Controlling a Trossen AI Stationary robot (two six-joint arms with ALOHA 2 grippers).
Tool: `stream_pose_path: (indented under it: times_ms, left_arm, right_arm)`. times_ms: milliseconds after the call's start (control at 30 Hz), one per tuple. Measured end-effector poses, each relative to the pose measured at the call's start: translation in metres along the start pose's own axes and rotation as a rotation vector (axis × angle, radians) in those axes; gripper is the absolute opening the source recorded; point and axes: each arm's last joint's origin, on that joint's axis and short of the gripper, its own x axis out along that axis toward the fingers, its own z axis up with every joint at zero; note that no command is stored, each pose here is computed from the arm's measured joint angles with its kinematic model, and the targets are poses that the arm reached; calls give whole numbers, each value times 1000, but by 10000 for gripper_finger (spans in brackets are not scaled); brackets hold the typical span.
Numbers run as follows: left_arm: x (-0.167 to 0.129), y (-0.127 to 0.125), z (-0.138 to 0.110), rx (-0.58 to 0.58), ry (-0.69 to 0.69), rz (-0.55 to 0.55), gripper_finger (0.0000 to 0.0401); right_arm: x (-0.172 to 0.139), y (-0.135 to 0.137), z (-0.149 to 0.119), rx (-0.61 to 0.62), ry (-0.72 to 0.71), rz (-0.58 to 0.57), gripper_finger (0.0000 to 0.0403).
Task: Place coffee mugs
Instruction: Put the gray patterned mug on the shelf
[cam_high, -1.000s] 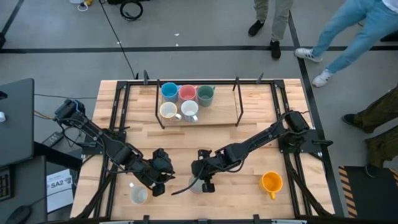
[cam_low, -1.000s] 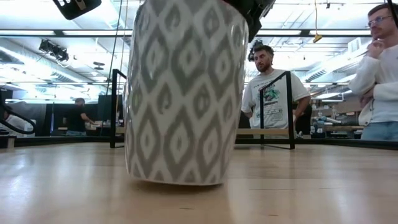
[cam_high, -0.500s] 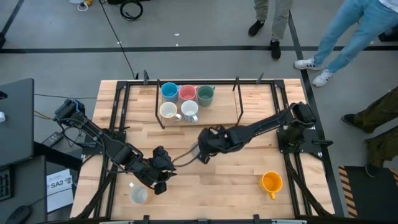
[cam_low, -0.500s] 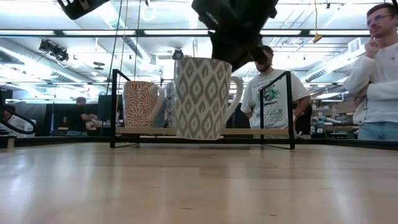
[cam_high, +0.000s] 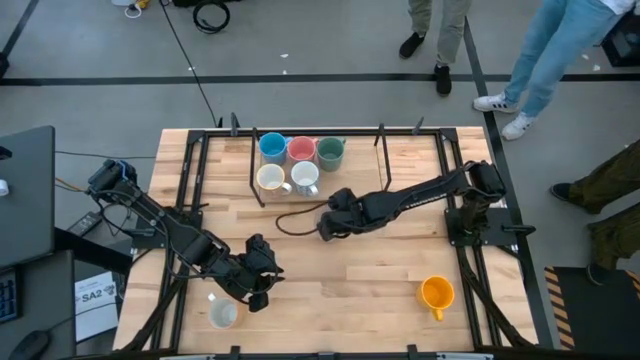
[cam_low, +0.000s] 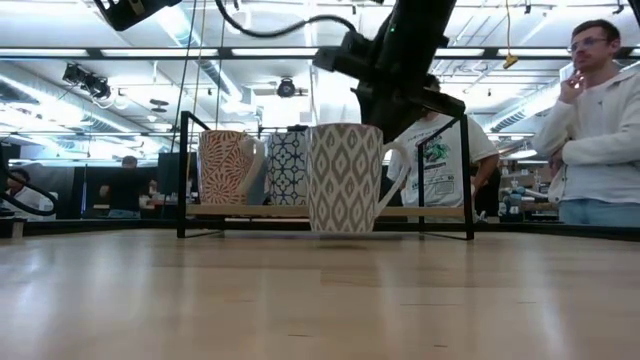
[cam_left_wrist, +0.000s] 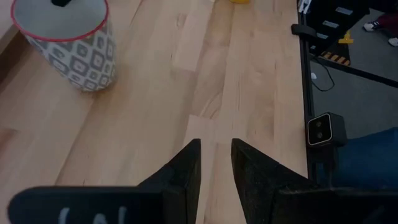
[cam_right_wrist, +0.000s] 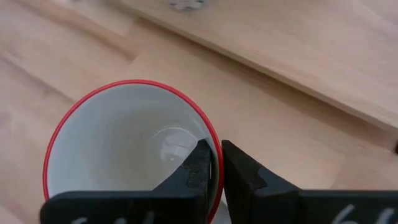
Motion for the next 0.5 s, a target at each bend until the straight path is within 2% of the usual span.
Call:
stream_pose_path:
  times_ms: [167,300,500]
  left_arm:
    - [0,0,0,40,-8,7,96]
    - [0,2,2,81,-51,59,96]
    - [1,4,4,96,-82,103,96]
  right_arm:
    - [10,-8,-3,50,14,-37,36]
    - [15,-14,-7,82,10,-57,37]
    - [15,-14,-8,76,8,-52,41]
